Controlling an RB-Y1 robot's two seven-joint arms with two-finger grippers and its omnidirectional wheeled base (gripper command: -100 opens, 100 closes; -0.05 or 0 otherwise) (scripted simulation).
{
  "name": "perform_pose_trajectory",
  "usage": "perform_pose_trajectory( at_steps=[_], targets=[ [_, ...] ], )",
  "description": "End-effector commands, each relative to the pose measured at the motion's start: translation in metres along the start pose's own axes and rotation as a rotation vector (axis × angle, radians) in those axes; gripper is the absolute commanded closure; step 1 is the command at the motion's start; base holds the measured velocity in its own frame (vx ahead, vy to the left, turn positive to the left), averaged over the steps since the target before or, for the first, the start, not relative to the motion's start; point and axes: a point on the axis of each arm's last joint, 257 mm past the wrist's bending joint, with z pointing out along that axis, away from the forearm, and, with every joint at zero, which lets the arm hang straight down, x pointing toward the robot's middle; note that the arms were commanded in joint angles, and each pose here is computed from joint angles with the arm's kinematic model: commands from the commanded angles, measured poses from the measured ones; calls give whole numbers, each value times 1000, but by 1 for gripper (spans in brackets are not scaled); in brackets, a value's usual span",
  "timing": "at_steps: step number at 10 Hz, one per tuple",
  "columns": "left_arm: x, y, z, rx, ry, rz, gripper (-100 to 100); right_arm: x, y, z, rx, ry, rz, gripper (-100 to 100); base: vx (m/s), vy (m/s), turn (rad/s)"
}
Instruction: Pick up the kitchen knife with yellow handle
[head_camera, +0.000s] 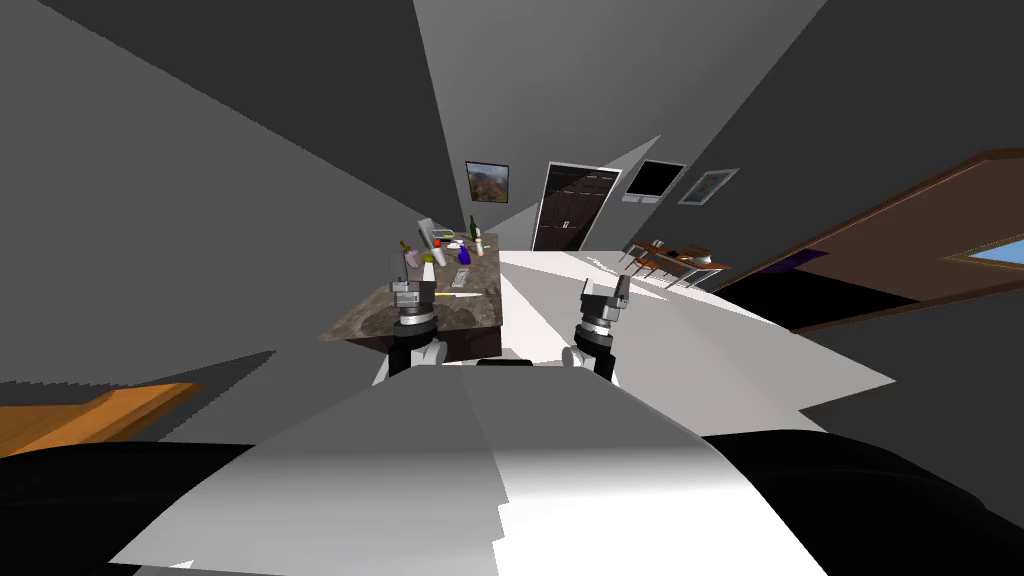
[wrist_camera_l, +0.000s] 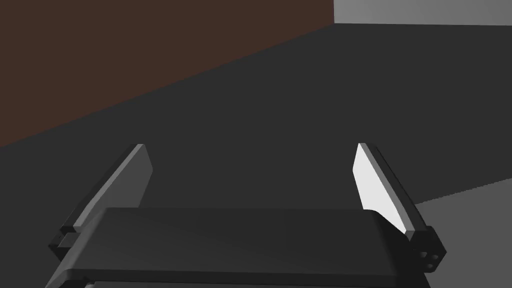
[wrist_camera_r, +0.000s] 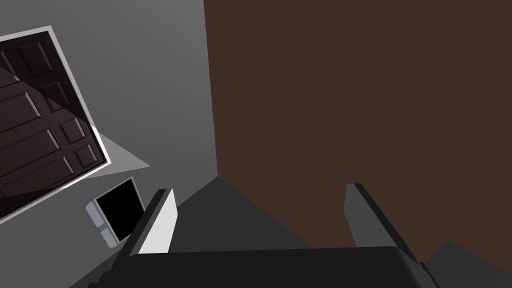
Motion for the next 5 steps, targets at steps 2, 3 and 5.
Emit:
perform_pose_trajectory(
  at_steps=[2,3,5],
  targets=[
    [-8,28,-14,-95,46,36,-100,0,0,0,0,0,0,0,-6,-58,-167],
    [-14,41,-21,-140,60,52,-100,0,0,0,0,0,0,0,-13,-85,-164],
    [-32,71,-40,-254,86,91,-100,0,0,0,0,0,0,0,-16,-108,-185]
  ],
)
